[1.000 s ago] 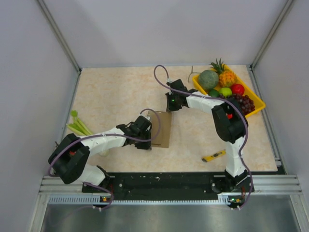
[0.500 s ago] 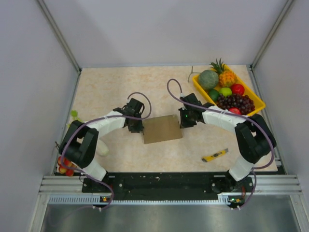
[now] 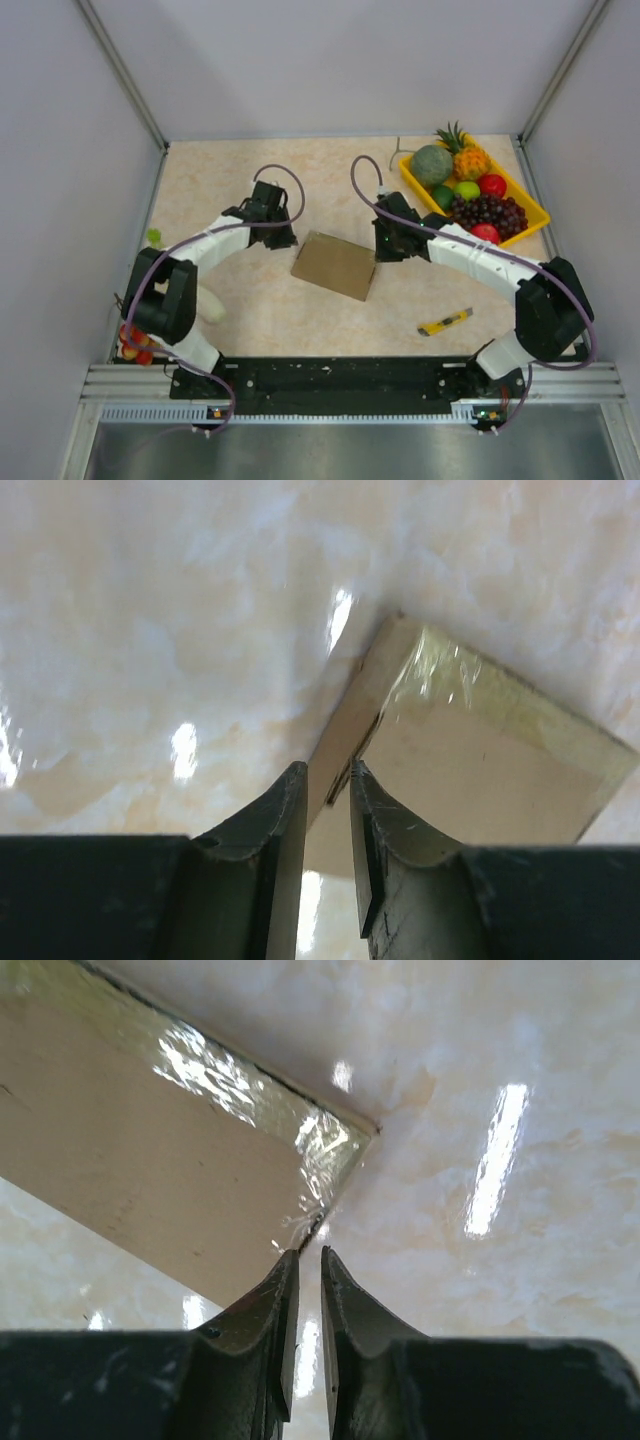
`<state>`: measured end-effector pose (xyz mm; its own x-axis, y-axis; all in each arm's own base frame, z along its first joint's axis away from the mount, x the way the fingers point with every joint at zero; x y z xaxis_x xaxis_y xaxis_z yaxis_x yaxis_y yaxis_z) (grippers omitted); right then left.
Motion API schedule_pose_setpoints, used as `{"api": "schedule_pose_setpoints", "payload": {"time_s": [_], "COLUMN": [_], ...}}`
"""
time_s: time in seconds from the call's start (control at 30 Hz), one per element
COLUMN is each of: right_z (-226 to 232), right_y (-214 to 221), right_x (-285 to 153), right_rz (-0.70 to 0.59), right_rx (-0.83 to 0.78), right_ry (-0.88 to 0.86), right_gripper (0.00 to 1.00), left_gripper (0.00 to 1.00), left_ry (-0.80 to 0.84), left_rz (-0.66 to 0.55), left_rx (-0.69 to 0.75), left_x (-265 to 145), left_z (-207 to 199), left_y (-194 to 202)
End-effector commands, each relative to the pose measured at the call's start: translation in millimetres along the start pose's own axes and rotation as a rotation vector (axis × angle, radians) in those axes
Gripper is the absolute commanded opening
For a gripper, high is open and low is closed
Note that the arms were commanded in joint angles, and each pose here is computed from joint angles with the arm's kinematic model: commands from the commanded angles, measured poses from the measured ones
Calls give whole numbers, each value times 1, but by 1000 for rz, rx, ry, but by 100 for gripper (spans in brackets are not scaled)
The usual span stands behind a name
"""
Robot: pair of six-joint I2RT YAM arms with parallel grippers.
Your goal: Unpack the express box
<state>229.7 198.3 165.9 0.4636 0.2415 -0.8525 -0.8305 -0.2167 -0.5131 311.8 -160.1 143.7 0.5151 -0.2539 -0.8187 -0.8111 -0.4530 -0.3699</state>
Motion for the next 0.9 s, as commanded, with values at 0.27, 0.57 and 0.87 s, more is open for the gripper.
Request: {"api": "schedule_pose_setpoints", "payload": {"time_s": [0.27, 0.57, 0.87], "right_z": [-9, -10, 17], "right_y": [-89, -66, -39], "right_x": [31, 70, 67], "right_rz": [-85, 81, 159], "right_rx": [-3, -10, -34], "right_ry": [83, 79, -33], "right_gripper": [14, 12, 9], "left_gripper": [29, 28, 28], "left_ry": [100, 194, 158], "left_rz": [131, 281, 197], "left_rx": [-48, -81, -75], "left_x": [-40, -8, 7], "left_z": [49, 26, 10], "left_y": [71, 68, 22]}}
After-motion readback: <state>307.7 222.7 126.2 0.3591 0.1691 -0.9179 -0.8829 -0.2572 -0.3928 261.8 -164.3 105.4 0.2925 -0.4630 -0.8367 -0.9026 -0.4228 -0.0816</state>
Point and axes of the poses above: each gripper's point midway between its finger pads, its own x axis out along the fingers, its own z axis along the line the jaws close on, y = z × x, the point moved 9 cm from there along -x, back along the fingers, and after that the axes turned 11 degrees about -x, right-handed, at the moved point
